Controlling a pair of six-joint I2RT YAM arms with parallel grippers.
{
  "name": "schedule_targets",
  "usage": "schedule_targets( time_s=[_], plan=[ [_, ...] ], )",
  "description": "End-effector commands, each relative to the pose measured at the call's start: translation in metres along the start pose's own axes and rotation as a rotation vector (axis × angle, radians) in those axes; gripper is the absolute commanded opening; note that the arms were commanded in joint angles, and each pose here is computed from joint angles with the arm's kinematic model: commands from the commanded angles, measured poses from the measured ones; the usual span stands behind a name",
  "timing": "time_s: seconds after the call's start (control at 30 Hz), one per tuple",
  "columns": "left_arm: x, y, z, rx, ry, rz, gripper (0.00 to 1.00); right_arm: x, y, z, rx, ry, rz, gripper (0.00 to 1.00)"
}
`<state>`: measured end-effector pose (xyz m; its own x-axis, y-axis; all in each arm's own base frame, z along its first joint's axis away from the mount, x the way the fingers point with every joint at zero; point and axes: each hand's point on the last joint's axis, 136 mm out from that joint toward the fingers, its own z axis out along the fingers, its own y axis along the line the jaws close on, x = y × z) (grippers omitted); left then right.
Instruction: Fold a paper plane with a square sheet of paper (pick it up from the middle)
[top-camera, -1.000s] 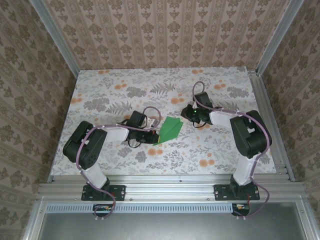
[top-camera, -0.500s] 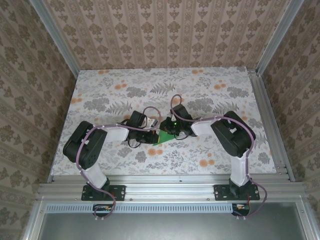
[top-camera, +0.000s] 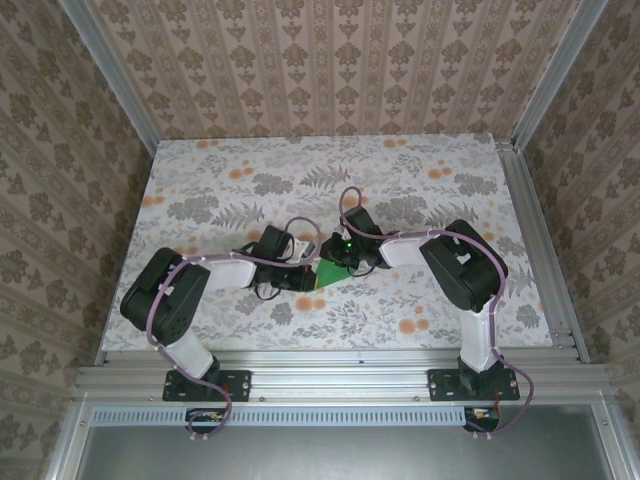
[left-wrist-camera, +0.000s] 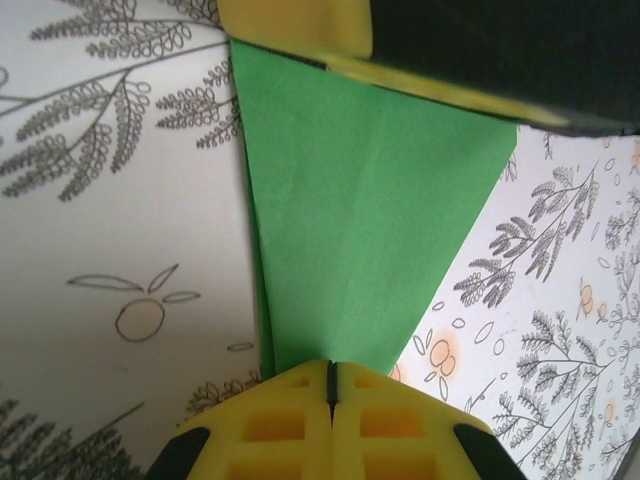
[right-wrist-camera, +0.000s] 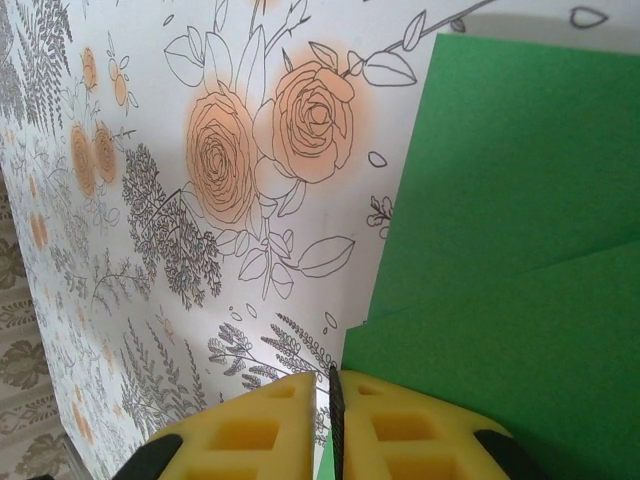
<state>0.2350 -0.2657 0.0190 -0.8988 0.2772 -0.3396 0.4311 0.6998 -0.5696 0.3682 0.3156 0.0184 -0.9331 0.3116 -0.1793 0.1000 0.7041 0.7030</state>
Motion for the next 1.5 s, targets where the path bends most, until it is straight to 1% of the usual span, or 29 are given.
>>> schedule_targets(
  time_s=[0.0,0.37,0.63,0.83,1.03,1.2,1.47],
  plan=[
    [0.067,0.021,-0.003,-0.103,0.198,-0.108,0.04,0.007,-0.067,0.009,0.208,0.007,0.039,0.16],
    [0.090,0.027,-0.009,-0.131,0.230,-0.129,0.05,0.009,-0.075,0.011,0.208,0.028,0.027,0.16],
    [0.093,0.022,-0.015,-0.118,0.225,-0.146,0.05,0.009,-0.074,0.012,0.188,0.051,0.017,0.16],
    [0.089,0.013,-0.025,-0.108,0.205,-0.140,0.06,0.010,-0.063,0.015,0.144,0.072,0.010,0.16],
    [0.059,-0.006,-0.035,-0.068,0.137,-0.111,0.06,0.013,-0.047,0.018,0.091,0.099,-0.015,0.17],
    [0.026,-0.021,-0.038,-0.033,0.055,-0.077,0.07,0.011,-0.027,0.011,0.037,0.106,-0.039,0.19],
    [-0.016,-0.026,-0.029,-0.026,-0.029,-0.048,0.16,-0.003,0.015,-0.014,-0.053,0.077,-0.070,0.25]
  ],
)
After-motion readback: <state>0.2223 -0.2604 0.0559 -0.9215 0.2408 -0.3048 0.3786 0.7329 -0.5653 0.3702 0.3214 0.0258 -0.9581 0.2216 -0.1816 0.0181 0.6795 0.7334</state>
